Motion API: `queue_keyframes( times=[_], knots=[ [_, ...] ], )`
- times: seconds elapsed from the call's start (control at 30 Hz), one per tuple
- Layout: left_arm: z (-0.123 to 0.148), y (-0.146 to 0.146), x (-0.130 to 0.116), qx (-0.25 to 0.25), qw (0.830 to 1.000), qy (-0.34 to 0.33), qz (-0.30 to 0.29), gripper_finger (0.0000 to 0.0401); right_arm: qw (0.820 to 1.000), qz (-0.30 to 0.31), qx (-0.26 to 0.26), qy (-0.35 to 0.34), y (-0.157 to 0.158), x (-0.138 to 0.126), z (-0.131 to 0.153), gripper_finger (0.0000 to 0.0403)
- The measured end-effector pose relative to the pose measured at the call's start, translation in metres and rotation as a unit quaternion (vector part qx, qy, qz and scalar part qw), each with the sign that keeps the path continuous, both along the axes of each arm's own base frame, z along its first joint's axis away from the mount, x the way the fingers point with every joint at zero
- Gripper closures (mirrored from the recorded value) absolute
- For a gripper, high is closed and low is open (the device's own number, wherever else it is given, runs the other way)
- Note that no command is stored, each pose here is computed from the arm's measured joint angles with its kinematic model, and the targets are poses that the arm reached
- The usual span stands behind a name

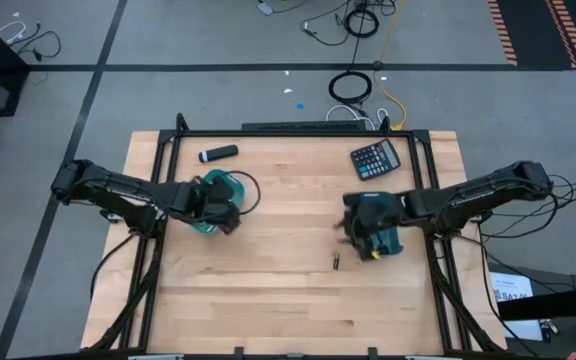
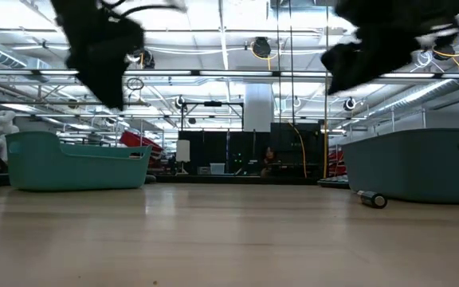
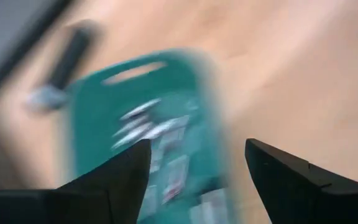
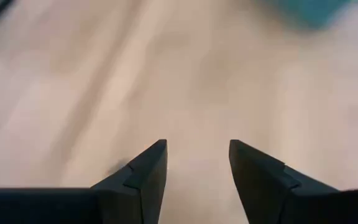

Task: Sort batteries
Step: Put the black battery into the blue bin

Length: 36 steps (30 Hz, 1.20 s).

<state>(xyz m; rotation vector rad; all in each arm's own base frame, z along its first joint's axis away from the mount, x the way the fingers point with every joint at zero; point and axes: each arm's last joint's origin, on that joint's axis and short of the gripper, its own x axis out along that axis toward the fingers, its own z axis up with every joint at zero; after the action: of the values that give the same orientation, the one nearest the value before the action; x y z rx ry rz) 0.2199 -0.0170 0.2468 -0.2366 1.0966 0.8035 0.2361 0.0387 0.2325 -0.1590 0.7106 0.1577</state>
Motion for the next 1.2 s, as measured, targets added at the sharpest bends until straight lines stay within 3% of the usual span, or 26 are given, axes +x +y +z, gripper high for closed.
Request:
queue_keyframes(
  times=[0.1, 0.23, 0.5, 0.8, 1.03, 1.2],
  knots=[
    [0.006, -0.011, 0.021, -0.025, 0.993, -0.088, -0.076, 0.0127, 0.996, 0.076, -0.013, 0.042, 0.017, -0.008, -0.007, 0.0238],
    [0.016, -0.022, 0.037, -0.007, 0.976, -0.168, -0.139, 0.0126, 0.990, 0.106, -0.077, 0.050, 0.033, -0.010, -0.014, 0.0239],
    [0.031, -0.027, 0.049, 0.108, 0.953, -0.243, -0.145, 0.0130, 0.970, 0.160, -0.138, 0.118, 0.057, 0.014, -0.037, 0.0239],
    [0.040, -0.027, 0.055, 0.119, 0.939, -0.287, -0.146, 0.0148, 0.938, 0.201, -0.190, 0.211, 0.067, 0.044, -0.069, 0.0243],
    [0.040, -0.028, 0.055, 0.118, 0.939, -0.287, -0.147, 0.0148, 0.922, 0.205, -0.196, 0.264, 0.067, 0.058, -0.099, 0.0294],
    [0.040, -0.028, 0.055, 0.118, 0.939, -0.289, -0.144, 0.0148, 0.910, 0.214, -0.201, 0.292, 0.068, 0.064, -0.105, 0.0370]
  ],
)
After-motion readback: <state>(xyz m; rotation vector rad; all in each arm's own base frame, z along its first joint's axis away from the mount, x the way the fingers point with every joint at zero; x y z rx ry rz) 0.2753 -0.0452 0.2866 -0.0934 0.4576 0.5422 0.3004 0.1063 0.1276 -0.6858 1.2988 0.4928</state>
